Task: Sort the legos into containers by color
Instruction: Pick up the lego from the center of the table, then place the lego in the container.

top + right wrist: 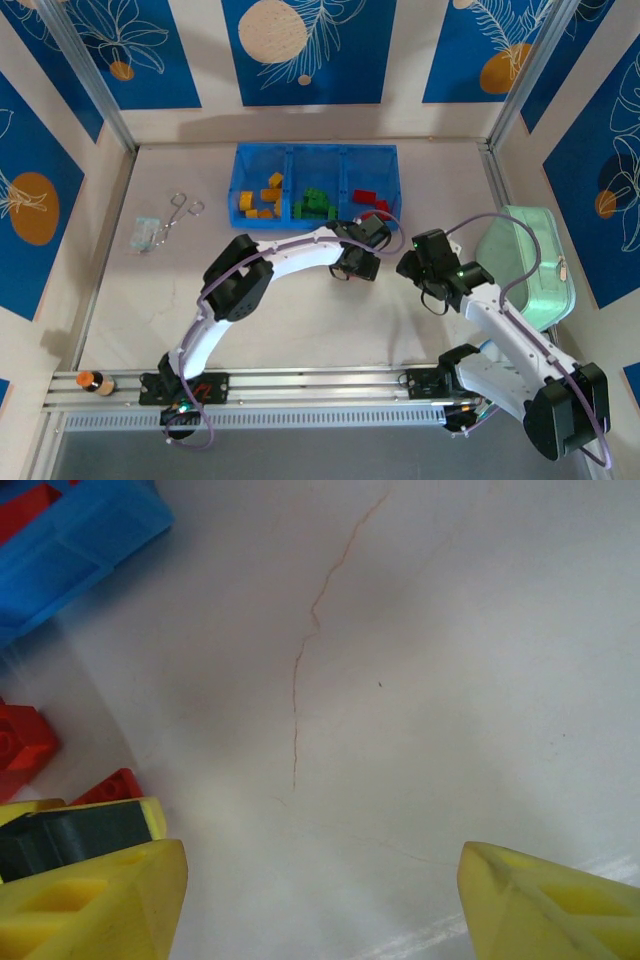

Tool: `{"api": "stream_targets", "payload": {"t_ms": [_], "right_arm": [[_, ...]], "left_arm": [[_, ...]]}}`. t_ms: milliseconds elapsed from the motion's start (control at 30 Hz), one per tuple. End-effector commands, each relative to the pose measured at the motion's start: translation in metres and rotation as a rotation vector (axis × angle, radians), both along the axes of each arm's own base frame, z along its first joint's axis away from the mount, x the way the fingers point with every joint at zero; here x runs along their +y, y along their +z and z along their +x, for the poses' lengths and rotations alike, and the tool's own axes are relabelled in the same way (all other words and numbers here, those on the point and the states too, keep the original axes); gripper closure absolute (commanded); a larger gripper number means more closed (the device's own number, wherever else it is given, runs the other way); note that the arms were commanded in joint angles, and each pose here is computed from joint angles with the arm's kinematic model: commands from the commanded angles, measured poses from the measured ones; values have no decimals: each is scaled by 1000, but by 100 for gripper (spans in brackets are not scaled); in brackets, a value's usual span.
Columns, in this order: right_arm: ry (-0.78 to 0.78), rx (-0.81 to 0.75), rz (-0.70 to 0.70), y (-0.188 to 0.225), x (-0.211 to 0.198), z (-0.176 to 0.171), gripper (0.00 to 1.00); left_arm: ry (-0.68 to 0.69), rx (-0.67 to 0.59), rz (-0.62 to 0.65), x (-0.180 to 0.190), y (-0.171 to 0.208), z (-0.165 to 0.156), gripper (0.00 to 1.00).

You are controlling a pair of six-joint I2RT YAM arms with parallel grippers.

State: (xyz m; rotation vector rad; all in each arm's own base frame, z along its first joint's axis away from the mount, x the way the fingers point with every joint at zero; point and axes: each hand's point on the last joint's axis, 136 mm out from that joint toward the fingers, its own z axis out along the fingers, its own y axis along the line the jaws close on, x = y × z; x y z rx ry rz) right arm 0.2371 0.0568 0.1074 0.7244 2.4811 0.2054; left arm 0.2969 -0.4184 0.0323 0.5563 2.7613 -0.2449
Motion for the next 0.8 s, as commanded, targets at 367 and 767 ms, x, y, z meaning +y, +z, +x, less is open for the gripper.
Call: {"api": "stream_targets", "payload": {"t_ms": [367,767], "right_arm": [[-11,16,19,-1,-4,-13,28],[-1,16,37,6,-4,-21,29]], "left_arm": [[-55,-174,-92,-9,96,44,30],[-44,-298,-135,3,139,141,29]]}}
